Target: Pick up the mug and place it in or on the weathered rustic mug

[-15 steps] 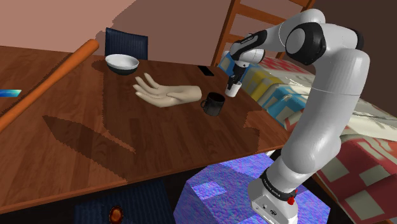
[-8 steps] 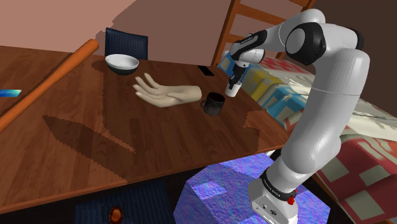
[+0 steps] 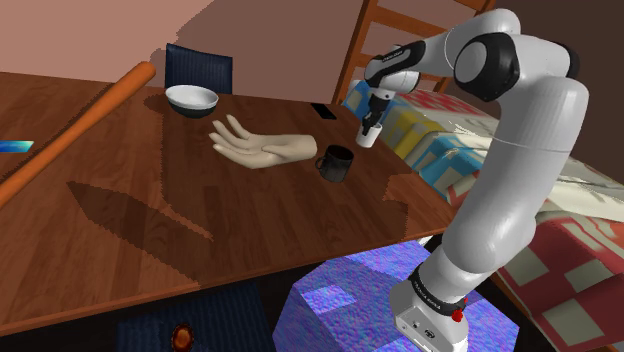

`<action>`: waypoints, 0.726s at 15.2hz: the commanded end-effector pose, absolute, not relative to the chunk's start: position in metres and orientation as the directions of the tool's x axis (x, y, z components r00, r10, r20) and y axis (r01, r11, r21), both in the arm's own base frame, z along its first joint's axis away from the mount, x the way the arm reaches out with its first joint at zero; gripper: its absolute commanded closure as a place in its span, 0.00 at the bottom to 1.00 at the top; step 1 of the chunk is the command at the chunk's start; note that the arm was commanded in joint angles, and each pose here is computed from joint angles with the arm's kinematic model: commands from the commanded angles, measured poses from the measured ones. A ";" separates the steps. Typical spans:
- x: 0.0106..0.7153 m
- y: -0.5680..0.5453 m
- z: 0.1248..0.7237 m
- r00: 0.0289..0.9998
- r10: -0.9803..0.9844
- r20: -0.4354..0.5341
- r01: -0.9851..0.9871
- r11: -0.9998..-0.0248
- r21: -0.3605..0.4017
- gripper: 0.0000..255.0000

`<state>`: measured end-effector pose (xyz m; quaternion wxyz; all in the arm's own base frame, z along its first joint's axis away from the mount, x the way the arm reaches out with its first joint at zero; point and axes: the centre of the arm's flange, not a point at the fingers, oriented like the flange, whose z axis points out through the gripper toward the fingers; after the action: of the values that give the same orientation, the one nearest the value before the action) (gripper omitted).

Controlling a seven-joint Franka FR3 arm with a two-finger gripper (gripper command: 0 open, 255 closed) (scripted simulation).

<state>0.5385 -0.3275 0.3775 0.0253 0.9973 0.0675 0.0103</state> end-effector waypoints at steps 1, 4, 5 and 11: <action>0.539 -0.328 0.389 0.991 0.135 0.017 0.134 -0.990 0.052 1.00; 0.539 -0.328 0.405 0.991 0.135 0.017 0.134 -0.990 0.052 1.00; 0.539 -0.328 0.410 0.991 0.135 0.017 0.134 -0.990 0.052 1.00; 0.539 -0.328 0.442 0.991 0.135 0.017 0.134 -0.990 0.052 1.00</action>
<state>0.5379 -0.3276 0.4362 0.0253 0.9973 0.0675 0.0103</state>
